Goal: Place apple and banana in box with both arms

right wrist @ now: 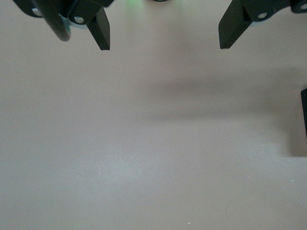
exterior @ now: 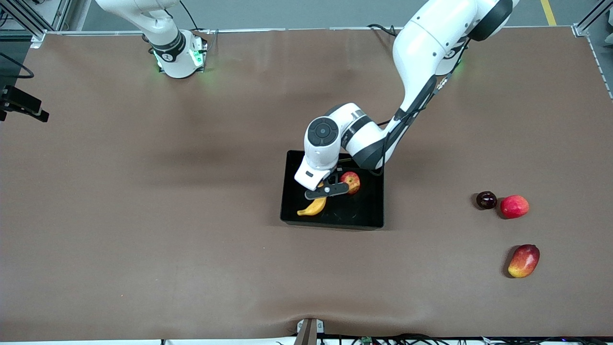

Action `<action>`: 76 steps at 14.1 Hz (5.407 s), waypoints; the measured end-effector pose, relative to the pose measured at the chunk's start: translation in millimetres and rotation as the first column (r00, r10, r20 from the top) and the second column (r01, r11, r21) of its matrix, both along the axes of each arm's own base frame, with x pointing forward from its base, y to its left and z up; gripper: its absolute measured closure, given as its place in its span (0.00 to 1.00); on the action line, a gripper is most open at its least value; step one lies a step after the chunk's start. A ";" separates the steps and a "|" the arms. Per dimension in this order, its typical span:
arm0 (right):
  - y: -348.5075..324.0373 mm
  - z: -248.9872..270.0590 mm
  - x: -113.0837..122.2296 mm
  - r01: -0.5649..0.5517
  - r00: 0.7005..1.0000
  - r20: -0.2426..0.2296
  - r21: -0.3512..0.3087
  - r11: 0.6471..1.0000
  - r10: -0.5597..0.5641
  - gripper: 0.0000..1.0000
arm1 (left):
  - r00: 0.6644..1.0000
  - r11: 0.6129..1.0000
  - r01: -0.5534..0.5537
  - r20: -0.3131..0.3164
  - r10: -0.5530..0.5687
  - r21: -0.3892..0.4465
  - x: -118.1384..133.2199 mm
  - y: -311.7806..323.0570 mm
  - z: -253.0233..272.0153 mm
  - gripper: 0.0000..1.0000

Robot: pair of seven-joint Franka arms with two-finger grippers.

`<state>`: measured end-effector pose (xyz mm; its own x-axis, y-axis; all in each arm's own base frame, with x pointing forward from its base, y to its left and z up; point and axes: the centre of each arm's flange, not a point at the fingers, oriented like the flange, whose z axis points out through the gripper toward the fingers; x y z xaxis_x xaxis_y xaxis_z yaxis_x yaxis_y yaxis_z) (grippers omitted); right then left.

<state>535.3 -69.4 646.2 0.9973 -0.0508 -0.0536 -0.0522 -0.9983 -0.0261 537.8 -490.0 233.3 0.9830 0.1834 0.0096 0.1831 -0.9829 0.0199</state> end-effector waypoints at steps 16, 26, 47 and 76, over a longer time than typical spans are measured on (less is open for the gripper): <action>-1.9 -0.1 -0.4 0.004 1.000 -0.001 0.000 1.000 -0.004 0.00 | 0.989 0.997 -0.058 0.139 0.052 0.041 98.5 145.2 181.4 0.00; -2.8 -0.2 -0.6 0.007 1.000 -0.002 0.000 1.000 -0.007 0.00 | 0.994 0.990 0.046 0.089 -0.059 0.134 111.2 320.3 299.9 0.00; -4.2 -0.3 -0.9 0.011 1.000 -0.003 0.000 1.000 -0.011 0.00 | 0.980 0.978 0.197 -0.006 -0.197 0.075 0.3 407.8 411.0 0.00; -4.8 -0.4 -1.2 0.014 1.000 -0.005 0.000 1.000 -0.014 0.00 | 0.980 0.977 0.201 -0.008 -0.201 0.072 0.4 406.2 409.4 0.00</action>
